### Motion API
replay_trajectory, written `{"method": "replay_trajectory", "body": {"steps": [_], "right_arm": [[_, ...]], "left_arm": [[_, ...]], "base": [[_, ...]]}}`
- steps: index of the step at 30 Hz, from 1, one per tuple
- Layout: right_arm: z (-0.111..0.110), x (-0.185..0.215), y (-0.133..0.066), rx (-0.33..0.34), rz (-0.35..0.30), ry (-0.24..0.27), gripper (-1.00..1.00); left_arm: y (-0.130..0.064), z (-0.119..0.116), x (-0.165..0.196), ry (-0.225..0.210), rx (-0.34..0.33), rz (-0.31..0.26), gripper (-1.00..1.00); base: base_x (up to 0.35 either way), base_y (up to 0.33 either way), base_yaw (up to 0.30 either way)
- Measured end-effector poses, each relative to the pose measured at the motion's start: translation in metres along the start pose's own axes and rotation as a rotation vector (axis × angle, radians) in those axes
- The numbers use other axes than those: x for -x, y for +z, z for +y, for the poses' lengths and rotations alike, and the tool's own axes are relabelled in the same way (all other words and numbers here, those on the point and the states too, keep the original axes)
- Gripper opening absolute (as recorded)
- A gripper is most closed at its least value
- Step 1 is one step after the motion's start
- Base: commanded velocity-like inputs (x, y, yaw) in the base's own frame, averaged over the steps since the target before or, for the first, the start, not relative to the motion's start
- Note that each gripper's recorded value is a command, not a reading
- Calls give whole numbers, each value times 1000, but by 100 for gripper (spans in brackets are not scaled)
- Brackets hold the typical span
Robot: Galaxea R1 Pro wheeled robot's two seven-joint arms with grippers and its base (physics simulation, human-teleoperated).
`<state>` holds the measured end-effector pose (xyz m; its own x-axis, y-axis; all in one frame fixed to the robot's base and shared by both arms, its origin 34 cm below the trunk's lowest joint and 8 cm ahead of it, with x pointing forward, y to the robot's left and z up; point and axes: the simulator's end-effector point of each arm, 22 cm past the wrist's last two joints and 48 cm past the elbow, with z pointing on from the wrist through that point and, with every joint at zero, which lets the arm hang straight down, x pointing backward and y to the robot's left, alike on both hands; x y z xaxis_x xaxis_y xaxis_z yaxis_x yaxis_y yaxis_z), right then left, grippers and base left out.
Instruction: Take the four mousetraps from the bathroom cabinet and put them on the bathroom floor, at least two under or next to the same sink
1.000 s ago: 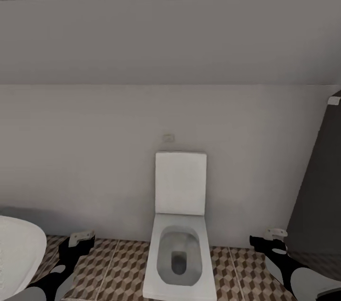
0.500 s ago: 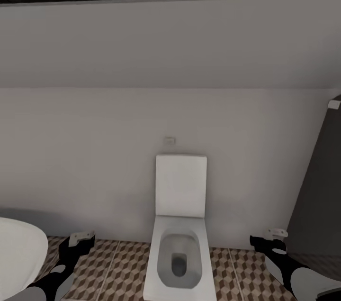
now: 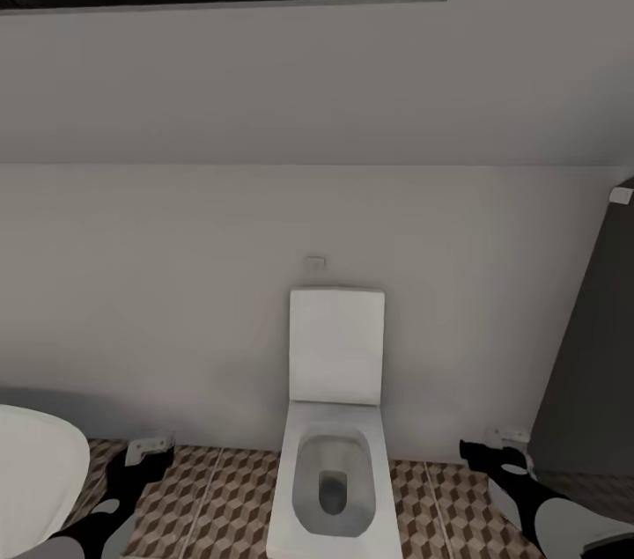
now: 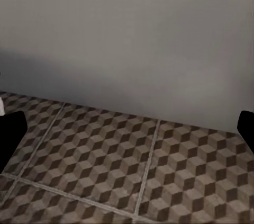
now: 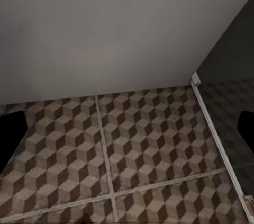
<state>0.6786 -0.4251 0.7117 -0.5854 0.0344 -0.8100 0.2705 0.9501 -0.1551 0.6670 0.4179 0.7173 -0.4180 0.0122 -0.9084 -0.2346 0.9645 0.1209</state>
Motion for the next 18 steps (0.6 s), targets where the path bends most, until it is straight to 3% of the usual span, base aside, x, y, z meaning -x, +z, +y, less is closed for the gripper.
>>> {"method": "replay_trajectory", "body": {"steps": [5, 18], "right_arm": [[6, -19, -2, 2, 39, -4, 100], [1, -52, -23, 3, 124, -23, 100]], "left_arm": [[-4, 0, -18, 4, 4, 38, 100], [-20, -8, -21, 3, -12, 88, 100]], "base": [[0, 0, 0], [0, 0, 0]]}}
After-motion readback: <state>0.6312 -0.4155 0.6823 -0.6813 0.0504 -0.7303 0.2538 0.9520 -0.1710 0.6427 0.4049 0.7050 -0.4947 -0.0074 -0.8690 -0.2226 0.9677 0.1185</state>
